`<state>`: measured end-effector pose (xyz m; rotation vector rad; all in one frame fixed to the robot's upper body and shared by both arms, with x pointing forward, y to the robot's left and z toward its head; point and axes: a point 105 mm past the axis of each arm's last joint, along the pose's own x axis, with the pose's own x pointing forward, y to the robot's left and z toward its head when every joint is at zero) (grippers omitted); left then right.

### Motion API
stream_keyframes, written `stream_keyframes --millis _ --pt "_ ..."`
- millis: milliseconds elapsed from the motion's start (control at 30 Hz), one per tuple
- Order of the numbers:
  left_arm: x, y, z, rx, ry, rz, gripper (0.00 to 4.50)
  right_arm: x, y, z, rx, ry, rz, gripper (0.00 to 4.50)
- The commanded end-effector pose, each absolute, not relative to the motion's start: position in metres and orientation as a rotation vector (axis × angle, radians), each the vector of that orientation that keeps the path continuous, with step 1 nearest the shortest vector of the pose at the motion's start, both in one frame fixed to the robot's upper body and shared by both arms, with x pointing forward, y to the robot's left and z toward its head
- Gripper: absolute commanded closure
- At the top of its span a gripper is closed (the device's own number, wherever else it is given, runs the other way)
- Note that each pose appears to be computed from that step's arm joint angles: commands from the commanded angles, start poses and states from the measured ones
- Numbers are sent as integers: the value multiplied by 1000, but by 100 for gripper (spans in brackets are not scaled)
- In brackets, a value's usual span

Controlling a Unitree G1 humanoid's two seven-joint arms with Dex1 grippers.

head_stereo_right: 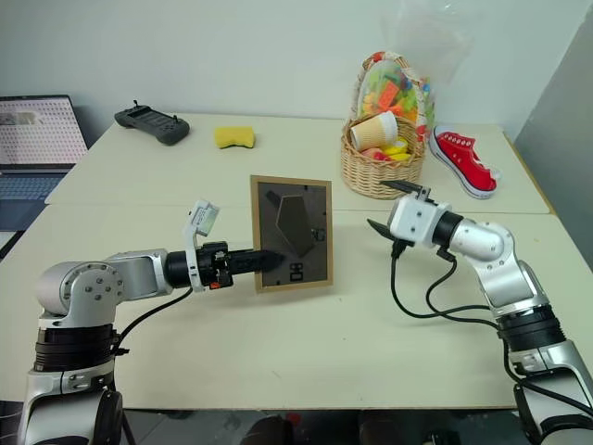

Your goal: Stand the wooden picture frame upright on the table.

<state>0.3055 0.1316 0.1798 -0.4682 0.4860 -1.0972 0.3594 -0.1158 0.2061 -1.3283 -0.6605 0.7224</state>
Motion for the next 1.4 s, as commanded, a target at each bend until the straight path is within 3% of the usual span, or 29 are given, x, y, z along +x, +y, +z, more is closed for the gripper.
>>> stream_keyframes --millis 33,367,467,667,733,800,933,1100,1233,1400 --pt "298 122 203 -624 480 -1196 319 347 -89 218 -1515 -1043 675 80" --pt "278 104 189 -710 568 -1243 319 330 -58 242 -1448 -1424 683 80" --pt "276 104 188 -714 565 -1236 319 326 -59 241 -1427 -1447 732 122" --pt "273 102 181 -708 578 -1207 319 325 -62 244 -1416 -1463 763 255" --pt "273 102 183 -707 570 -1208 319 325 -62 245 -1413 -1464 767 273" --pt "273 102 186 -706 544 -1208 252 325 -63 244 -1408 -1461 773 278" --pt "280 107 191 -731 511 -1183 189 325 -66 247 -1391 -1453 777 314" --pt "299 132 203 -682 448 -1072 89 332 -80 250 -1359 -1366 763 315" --pt "306 151 211 -561 385 -976 10 348 -90 241 -1246 -1172 769 316" --pt "309 172 210 -269 285 -813 0 371 -83 218 -821 -713 897 317"
